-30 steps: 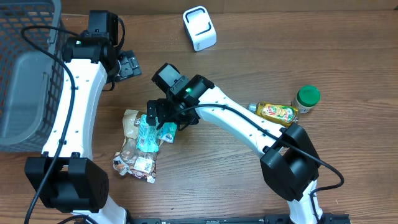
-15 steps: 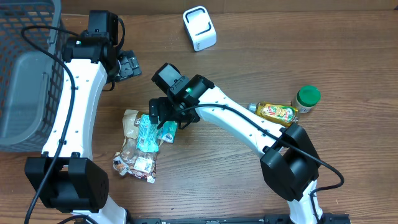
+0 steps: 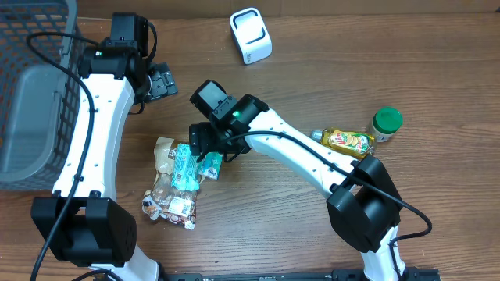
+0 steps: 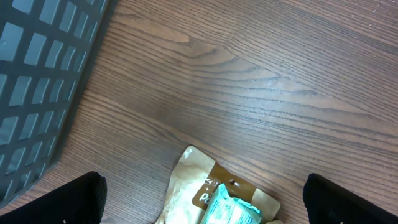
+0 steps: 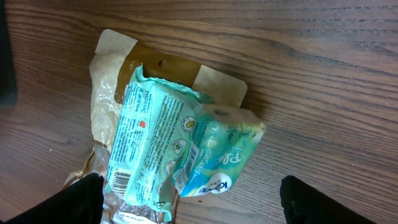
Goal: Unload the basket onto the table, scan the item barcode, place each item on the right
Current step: 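Lower the right gripper onto the teal pack and close on it, then lift the teal pack off the pile with the right gripper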
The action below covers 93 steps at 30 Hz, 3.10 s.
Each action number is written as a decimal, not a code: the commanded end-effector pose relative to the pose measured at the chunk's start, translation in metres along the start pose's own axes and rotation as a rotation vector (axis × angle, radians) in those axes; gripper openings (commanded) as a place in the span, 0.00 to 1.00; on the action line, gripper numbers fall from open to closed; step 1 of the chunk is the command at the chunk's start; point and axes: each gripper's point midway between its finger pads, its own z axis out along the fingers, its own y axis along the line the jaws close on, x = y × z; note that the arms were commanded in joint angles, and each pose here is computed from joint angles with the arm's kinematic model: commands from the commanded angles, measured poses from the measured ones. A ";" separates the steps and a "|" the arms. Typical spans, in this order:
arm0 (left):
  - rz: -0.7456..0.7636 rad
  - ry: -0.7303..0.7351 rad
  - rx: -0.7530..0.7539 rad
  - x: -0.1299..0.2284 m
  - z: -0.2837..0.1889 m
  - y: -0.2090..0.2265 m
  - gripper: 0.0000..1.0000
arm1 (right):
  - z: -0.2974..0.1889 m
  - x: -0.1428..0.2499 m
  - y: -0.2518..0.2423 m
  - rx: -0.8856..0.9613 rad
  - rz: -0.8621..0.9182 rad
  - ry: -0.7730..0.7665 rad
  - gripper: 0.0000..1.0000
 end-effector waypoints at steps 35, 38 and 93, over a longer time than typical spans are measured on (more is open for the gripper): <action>0.009 -0.017 0.012 -0.003 -0.007 0.000 0.99 | 0.027 0.007 -0.009 -0.006 0.026 -0.009 1.00; 0.009 -0.017 0.012 -0.003 -0.007 0.000 1.00 | 0.027 0.007 -0.009 -0.006 0.026 -0.009 0.96; 0.009 -0.017 0.012 -0.003 -0.007 0.000 0.99 | 0.069 0.025 -0.016 0.067 0.110 -0.059 0.37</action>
